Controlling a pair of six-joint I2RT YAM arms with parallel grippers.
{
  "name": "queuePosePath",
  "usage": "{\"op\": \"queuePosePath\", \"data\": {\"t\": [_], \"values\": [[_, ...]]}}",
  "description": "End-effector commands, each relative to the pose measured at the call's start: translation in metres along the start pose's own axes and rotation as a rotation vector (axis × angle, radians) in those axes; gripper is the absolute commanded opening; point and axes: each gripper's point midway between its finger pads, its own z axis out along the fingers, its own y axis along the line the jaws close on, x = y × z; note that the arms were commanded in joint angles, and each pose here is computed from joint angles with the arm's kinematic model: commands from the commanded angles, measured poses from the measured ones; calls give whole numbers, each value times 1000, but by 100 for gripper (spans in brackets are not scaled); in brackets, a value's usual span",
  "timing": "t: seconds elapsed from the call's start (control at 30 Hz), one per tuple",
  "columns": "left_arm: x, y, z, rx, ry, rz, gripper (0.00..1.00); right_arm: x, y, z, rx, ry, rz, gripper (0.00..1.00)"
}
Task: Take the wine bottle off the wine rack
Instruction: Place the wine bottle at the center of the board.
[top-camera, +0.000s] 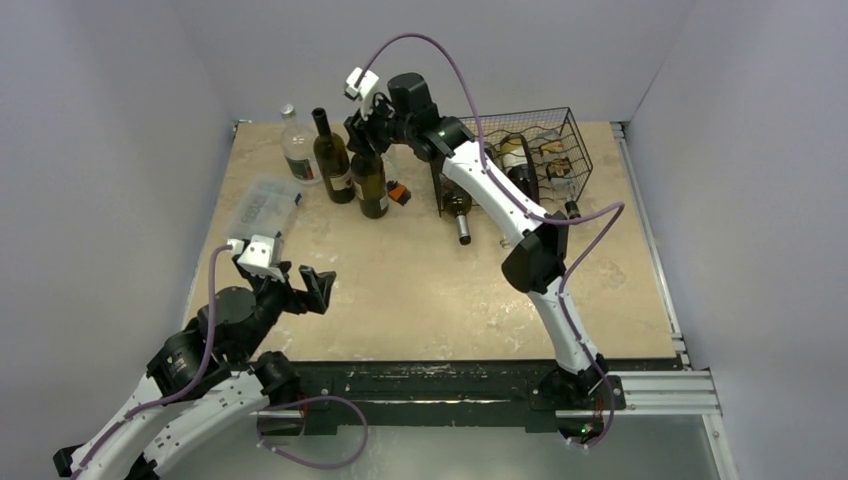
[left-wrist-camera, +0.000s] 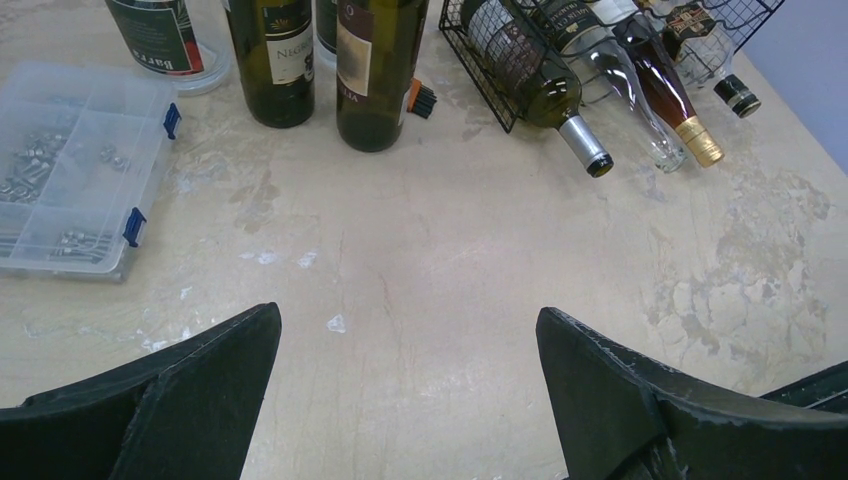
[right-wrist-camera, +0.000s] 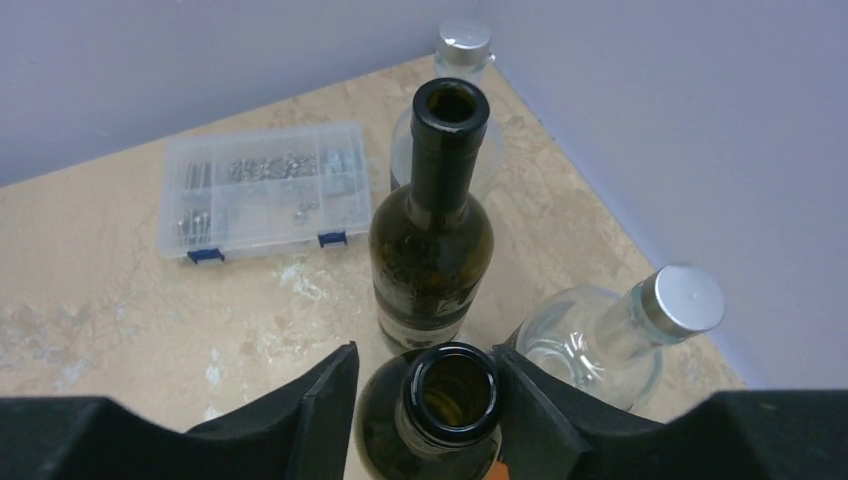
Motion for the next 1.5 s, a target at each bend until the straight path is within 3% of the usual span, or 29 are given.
{"op": "queuePosePath", "data": {"t": [0.0,0.33,0.57,0.73,0.8,0.93,1.07,1.27,1.47], "values": [[-4,-5,2,23,-21,-12,100,-38,-7,-12,14,-114,-20,60],[-7,-23,-3,122,-29,-66,100,-64,-6,-53,14,-137,-71,99],[-8,-47,-8,258,-38,-133,100,-74,22,-129,-80,-133,-164,99],[-6,-71,-9,376,-28,-177,100,-54,42,-194,-91,-92,-264,99],[-3,-78,-5,397,-21,-212,100,-40,43,-228,-97,-78,-292,99],[2,-95,2,455,2,-250,100,9,11,-303,-61,-65,-187,99],[2,-111,6,512,27,-271,100,56,24,-350,16,-44,-159,99],[5,-125,18,526,74,-287,100,108,18,-381,177,-48,-47,99],[15,-142,38,541,132,-294,100,164,6,-377,268,-21,86,99]]}}
